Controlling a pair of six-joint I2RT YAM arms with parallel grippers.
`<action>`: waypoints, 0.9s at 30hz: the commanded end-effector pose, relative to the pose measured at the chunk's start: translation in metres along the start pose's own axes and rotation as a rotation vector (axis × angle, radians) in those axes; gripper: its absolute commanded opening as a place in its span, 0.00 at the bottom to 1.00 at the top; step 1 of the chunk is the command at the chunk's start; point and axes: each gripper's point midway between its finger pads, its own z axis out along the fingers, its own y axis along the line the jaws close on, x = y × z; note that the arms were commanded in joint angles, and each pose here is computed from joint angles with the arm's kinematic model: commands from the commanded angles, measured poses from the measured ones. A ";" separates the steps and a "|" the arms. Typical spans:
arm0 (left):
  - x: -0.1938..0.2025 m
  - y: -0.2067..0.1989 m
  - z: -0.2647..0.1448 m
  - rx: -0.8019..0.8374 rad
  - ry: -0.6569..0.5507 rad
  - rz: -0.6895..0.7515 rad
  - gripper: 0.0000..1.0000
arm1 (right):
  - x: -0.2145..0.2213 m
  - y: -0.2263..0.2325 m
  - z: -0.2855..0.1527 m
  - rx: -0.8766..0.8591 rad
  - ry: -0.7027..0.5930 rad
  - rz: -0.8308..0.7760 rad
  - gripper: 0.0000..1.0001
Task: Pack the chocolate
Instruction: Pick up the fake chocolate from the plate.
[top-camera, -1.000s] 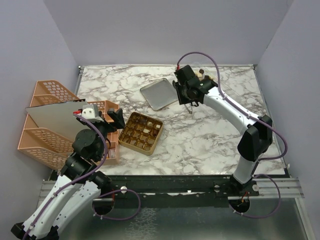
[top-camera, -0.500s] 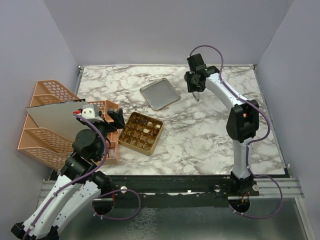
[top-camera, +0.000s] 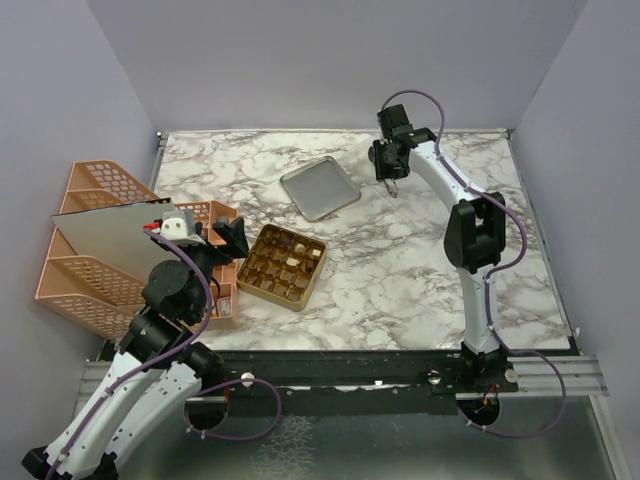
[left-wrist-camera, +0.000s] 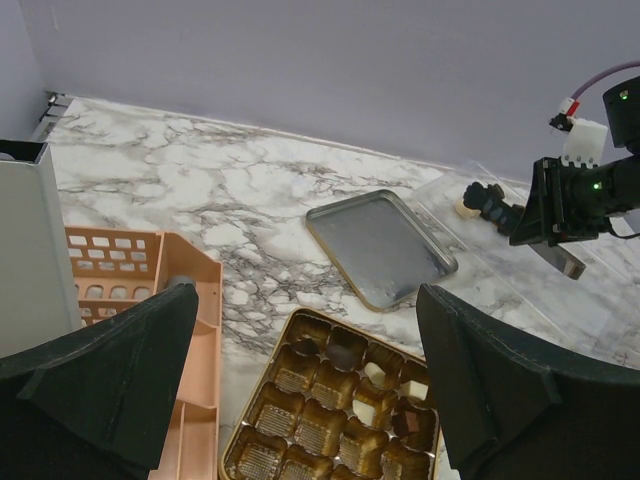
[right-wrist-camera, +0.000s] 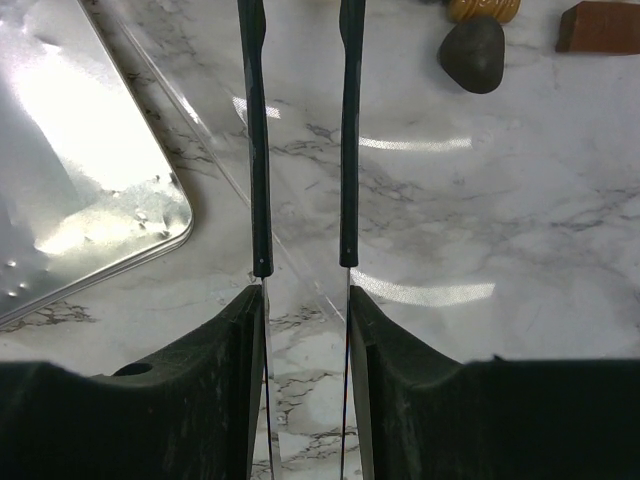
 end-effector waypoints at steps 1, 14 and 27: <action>-0.003 -0.001 -0.001 0.009 -0.015 -0.004 0.99 | 0.007 0.005 0.012 -0.033 0.034 -0.005 0.39; -0.002 0.000 0.000 0.006 -0.011 -0.001 0.99 | 0.018 -0.002 0.041 0.008 0.060 -0.004 0.40; -0.001 0.001 0.000 -0.004 -0.010 0.002 0.99 | 0.011 -0.010 0.065 0.038 0.053 0.013 0.39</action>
